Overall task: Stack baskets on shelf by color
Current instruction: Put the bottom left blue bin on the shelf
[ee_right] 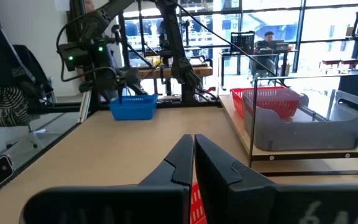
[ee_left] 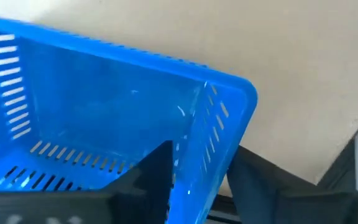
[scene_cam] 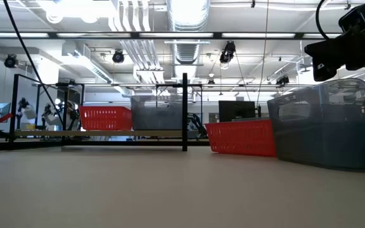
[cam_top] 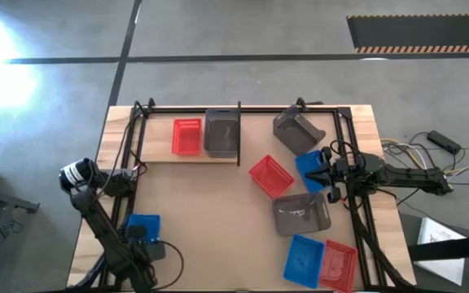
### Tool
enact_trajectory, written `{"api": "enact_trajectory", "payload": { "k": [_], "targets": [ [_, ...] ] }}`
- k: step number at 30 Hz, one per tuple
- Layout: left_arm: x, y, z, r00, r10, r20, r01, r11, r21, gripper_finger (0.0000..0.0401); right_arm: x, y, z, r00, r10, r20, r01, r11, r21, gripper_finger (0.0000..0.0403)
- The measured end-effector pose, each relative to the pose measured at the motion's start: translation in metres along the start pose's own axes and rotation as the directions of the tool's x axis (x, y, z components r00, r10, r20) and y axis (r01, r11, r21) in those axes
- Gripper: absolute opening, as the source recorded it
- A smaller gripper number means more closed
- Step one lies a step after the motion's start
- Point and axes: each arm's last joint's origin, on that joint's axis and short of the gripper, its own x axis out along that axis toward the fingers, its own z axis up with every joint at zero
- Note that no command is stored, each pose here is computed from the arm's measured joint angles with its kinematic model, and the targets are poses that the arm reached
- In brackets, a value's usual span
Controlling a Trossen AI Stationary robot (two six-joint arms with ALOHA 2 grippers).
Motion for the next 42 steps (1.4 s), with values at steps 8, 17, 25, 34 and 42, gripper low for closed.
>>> {"api": "enact_trajectory", "payload": {
  "k": [8,17,25,34,42],
  "targets": [
    [0.003,0.007,0.010,1.000,-0.002,-0.006,0.002,0.998,0.060,0.0008,0.000,0.000,0.000,1.000,0.000,0.000,0.000,1.000,0.000,0.0009],
    [-0.055,0.023,0.053,0.977,-0.103,0.189,0.074,0.985,0.154,0.0001,0.000,0.000,0.000,1.000,0.000,0.000,0.000,1.000,0.000,0.0009],
    [-0.103,0.099,0.067,0.962,0.049,0.268,-0.079,0.992,0.102,0.0000,0.000,0.000,0.000,1.000,0.000,0.001,0.000,1.000,0.000,0.0009],
    [-0.128,0.196,0.090,0.933,0.237,0.271,-0.263,0.963,0.062,0.0000,0.000,0.000,0.000,1.000,0.000,0.001,0.000,1.000,0.000,0.0009],
    [-0.127,0.264,0.095,0.927,0.351,0.131,-0.363,0.927,0.090,0.0000,0.000,0.000,0.000,1.000,0.000,0.000,0.000,1.000,0.000,0.0009]
  ]
}}
